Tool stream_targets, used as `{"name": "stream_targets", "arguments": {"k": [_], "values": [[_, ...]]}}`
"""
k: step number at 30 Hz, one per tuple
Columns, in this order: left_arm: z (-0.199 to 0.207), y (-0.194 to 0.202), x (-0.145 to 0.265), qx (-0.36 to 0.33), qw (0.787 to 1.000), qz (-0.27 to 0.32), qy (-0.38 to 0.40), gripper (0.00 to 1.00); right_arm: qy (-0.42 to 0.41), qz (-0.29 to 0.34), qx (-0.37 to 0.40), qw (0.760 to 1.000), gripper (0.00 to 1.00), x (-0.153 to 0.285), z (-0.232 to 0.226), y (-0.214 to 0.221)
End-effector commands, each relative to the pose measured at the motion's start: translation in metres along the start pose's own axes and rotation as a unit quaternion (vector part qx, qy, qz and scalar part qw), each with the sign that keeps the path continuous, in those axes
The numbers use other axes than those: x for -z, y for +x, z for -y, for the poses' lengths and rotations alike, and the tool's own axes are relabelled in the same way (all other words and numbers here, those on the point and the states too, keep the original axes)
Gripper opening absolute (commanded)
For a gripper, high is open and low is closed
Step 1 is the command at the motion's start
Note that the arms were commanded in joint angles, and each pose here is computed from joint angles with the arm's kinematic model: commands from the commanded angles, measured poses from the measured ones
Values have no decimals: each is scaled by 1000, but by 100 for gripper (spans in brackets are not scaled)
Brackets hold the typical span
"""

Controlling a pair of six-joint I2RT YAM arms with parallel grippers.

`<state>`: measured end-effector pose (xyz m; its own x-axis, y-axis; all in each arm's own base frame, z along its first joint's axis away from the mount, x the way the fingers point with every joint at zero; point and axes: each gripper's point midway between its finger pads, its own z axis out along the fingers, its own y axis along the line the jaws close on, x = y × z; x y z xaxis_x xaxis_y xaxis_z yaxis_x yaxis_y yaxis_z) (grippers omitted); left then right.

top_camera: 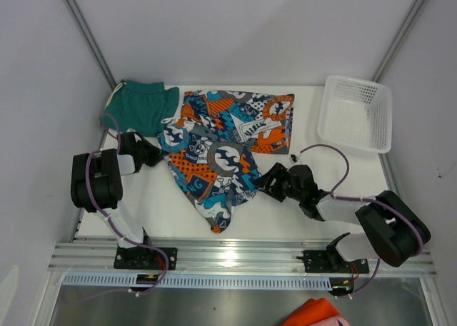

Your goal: Fold and stack the shorts

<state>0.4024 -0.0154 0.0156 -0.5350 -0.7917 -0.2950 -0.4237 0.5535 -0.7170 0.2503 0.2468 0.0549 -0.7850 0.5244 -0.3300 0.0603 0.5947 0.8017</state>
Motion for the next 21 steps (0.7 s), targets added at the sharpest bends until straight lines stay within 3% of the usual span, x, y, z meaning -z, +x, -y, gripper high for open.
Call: {"name": "stream_targets", "arguments": {"k": [1,21], "values": [[-7,-1,2,-1,1000,7,-8,0,-13,30,6,999,68,4,-8,-12],[-7,-1,2,-1,1000,8,-8,0,-1,62,-43,997,62,-20,9,-21]]}}
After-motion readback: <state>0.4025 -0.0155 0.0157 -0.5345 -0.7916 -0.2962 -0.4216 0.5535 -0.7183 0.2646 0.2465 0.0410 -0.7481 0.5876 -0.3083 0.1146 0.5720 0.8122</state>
